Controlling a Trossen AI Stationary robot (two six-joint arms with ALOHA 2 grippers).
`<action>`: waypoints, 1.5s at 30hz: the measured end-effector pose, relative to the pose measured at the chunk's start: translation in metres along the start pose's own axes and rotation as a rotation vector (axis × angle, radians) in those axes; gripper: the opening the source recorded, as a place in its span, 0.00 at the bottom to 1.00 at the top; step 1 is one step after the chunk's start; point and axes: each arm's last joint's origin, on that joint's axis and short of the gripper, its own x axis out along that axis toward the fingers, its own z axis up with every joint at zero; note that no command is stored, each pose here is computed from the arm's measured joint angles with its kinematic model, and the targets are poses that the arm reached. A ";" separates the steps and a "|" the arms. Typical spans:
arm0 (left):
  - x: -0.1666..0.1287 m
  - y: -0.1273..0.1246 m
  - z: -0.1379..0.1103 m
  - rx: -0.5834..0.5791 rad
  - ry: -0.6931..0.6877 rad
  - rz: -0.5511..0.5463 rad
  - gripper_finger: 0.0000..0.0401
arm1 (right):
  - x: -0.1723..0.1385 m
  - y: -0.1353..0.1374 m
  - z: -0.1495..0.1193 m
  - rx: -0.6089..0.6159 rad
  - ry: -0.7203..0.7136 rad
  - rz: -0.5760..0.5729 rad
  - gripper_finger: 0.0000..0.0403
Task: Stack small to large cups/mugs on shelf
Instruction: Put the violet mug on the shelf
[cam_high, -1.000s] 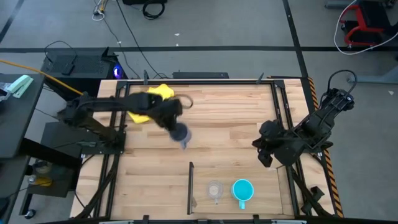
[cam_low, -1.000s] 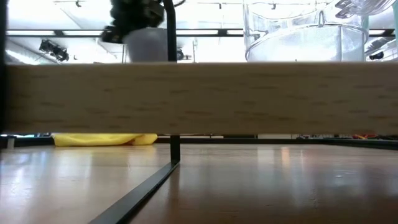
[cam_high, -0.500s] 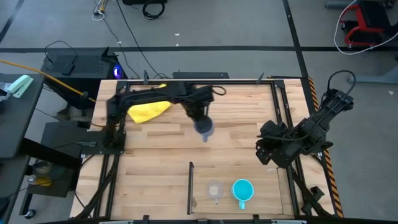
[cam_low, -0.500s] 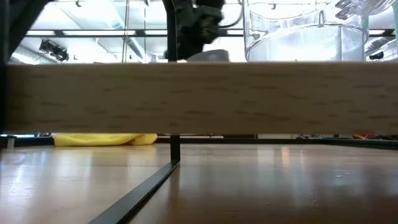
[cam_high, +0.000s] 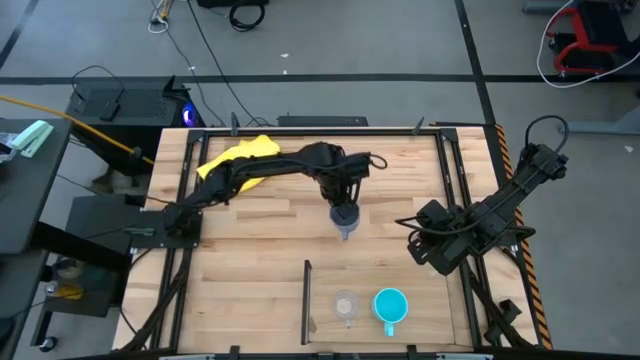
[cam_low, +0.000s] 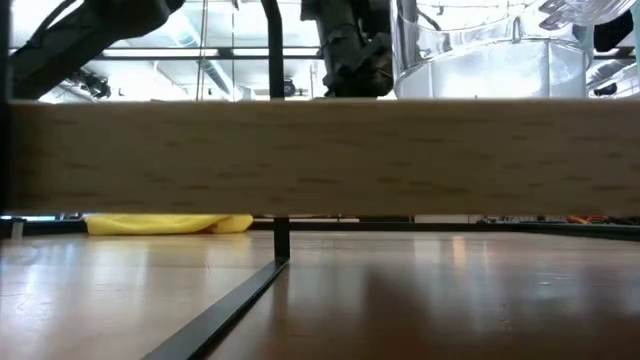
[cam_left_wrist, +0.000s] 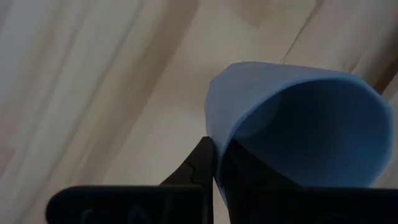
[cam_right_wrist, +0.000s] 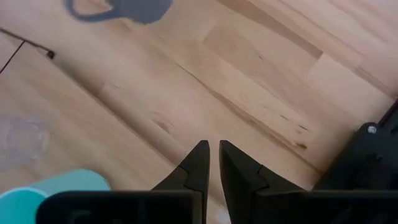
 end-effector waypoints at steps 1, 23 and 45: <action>0.002 -0.001 -0.001 -0.001 0.010 0.003 0.05 | 0.000 0.000 0.000 0.002 0.000 -0.002 0.11; 0.024 -0.010 -0.011 -0.023 0.063 0.124 0.05 | 0.007 0.004 0.019 0.010 -0.028 0.018 0.11; 0.024 -0.006 -0.009 -0.035 0.054 0.125 0.05 | 0.010 0.011 0.029 -0.004 -0.076 0.070 0.11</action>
